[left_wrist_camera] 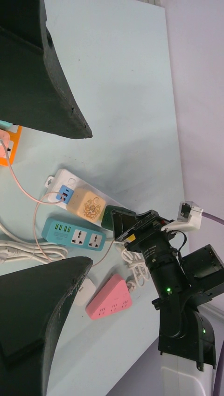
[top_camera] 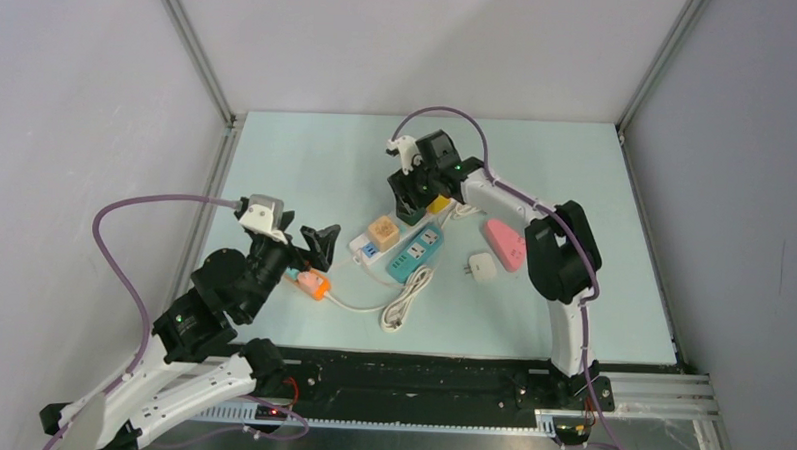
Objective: Insert the plug
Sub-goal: Insert the plug into the socket.
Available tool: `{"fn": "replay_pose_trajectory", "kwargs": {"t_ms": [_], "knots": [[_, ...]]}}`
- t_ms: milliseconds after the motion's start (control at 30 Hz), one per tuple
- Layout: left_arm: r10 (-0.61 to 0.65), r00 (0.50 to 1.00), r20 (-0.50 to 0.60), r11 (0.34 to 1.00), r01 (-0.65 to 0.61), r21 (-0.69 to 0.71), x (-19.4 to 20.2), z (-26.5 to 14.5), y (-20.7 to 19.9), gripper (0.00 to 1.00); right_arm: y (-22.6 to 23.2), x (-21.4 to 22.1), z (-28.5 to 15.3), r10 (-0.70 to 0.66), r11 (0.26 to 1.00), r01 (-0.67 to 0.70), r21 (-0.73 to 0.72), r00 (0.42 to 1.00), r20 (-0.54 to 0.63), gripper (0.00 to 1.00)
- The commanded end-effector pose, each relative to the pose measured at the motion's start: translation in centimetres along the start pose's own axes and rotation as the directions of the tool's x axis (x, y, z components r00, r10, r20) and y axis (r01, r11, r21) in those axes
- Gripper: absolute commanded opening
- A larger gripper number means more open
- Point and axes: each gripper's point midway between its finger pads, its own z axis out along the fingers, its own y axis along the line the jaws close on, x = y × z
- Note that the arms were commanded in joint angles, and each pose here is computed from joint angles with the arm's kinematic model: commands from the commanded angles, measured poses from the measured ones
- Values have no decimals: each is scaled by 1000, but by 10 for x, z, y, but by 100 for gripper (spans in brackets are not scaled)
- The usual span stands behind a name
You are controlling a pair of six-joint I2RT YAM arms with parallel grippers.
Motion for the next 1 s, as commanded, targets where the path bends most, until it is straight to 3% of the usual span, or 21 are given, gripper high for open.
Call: {"fn": "replay_pose_trajectory", "kwargs": {"t_ms": [0, 300, 667, 967], "knots": [[-2, 1000, 10, 1000, 2, -28, 0, 1, 5, 100, 7, -20, -11, -77, 997, 77, 0, 994, 77, 0], [-6, 1000, 13, 1000, 6, -28, 0, 0, 5, 100, 11, -2, -6, -113, 992, 108, 58, 990, 84, 0], [-8, 1000, 14, 1000, 9, -27, 0, 0, 5, 100, 17, 6, -2, 42, 998, -47, 34, 992, 116, 0], [-8, 1000, 13, 1000, 9, -30, 0, 0, 6, 100, 14, 21, 1, 67, 994, -70, 82, 997, 31, 0]]}}
